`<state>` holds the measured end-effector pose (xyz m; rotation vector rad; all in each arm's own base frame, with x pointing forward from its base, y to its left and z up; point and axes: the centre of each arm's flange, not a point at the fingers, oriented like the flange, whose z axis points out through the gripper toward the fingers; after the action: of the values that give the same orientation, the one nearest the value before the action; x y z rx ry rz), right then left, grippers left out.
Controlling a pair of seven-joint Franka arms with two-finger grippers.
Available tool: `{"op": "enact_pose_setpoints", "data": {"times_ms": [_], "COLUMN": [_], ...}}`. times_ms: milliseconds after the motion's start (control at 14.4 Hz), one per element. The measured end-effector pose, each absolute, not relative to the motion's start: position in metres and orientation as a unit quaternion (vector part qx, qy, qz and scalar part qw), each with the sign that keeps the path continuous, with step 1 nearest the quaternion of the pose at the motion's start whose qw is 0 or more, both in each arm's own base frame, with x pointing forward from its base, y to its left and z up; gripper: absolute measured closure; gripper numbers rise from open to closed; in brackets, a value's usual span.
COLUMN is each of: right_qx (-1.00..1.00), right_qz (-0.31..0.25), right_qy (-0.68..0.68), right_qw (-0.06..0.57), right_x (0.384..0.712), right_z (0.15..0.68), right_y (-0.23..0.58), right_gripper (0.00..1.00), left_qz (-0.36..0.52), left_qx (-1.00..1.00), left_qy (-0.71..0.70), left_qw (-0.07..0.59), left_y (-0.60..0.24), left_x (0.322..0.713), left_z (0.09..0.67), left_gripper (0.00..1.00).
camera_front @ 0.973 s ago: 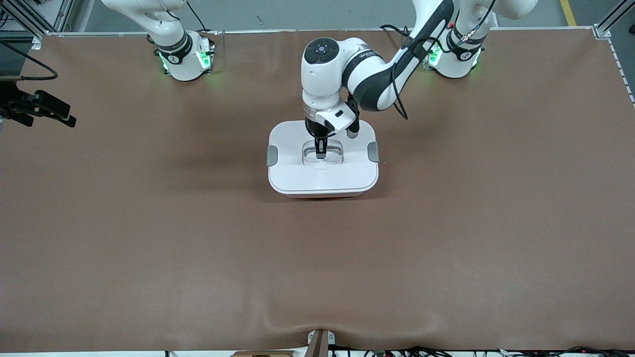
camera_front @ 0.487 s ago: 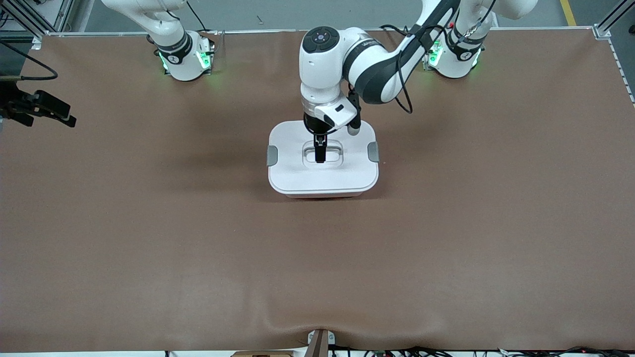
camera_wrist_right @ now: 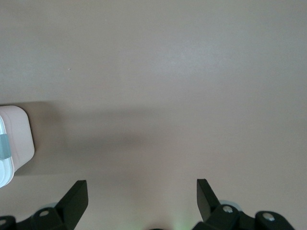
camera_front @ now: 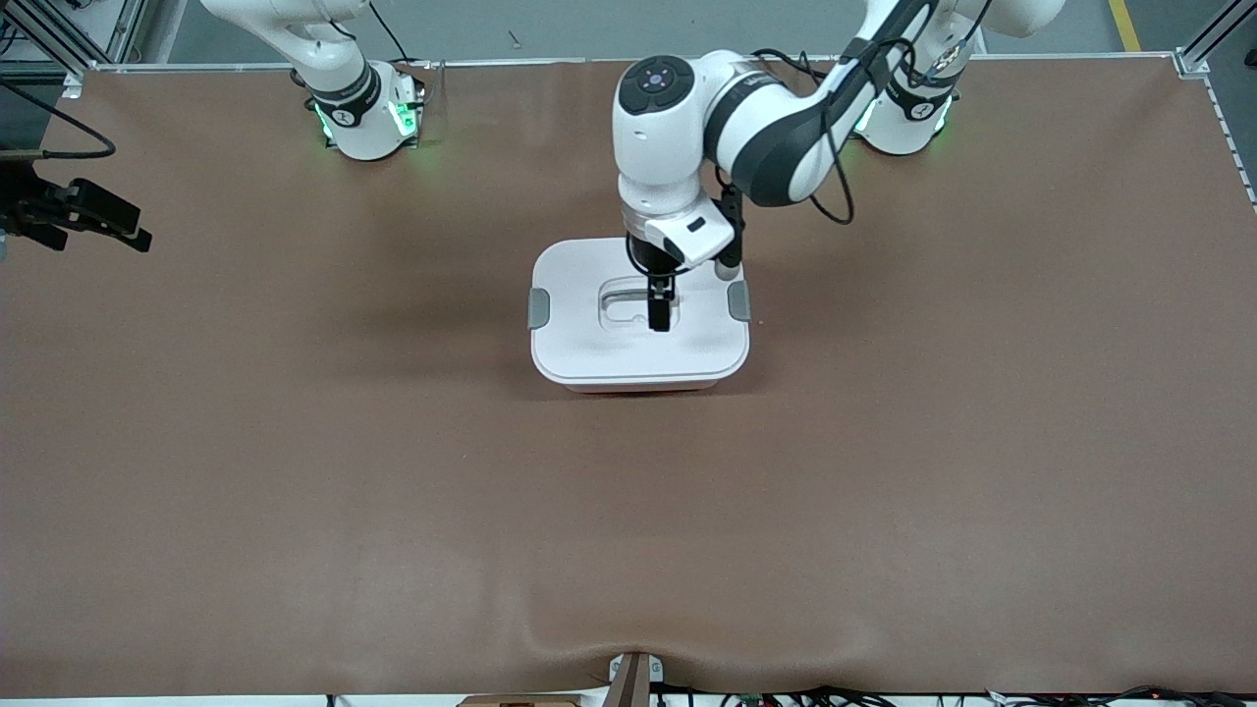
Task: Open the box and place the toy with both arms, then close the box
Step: 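Open the left gripper and release the lid handle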
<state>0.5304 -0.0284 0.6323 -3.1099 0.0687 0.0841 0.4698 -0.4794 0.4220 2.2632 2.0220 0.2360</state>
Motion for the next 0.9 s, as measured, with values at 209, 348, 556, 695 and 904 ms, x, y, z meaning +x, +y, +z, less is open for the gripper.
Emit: {"op": "enact_pose_setpoints", "data": {"times_ms": [209,348,556,695,904], "right_qx": [-0.999,-0.999,-0.999,-0.999,-0.999], "right_qz": [0.027,0.028,0.029,0.029,0.03], "right_qy": [0.022,0.022,0.022,0.022,0.022], "right_qw": [0.015,0.015,0.015,0.015,0.015], "right_x": [0.53,0.53,0.53,0.53,0.53], "right_z": [0.632,0.632,0.632,0.632,0.632], "right_y": [-0.028,-0.028,-0.028,-0.028,-0.028], "right_gripper": [0.0,0.0,0.0,0.0,0.0], "left_qz": [0.086,0.089,0.091,0.093,0.098], "left_qx": [0.758,0.768,0.778,0.787,0.804], "left_qy": [0.645,0.633,0.621,0.609,0.586], "left_qw": [0.043,0.039,0.03,0.024,0.014], "left_y": [-0.449,-0.434,-0.423,-0.409,-0.381], "left_x": [0.49,0.5,0.505,0.514,0.528], "left_z": [0.442,0.45,0.453,0.458,0.473], "left_gripper": [0.0,0.0,0.0,0.0,0.0]}}
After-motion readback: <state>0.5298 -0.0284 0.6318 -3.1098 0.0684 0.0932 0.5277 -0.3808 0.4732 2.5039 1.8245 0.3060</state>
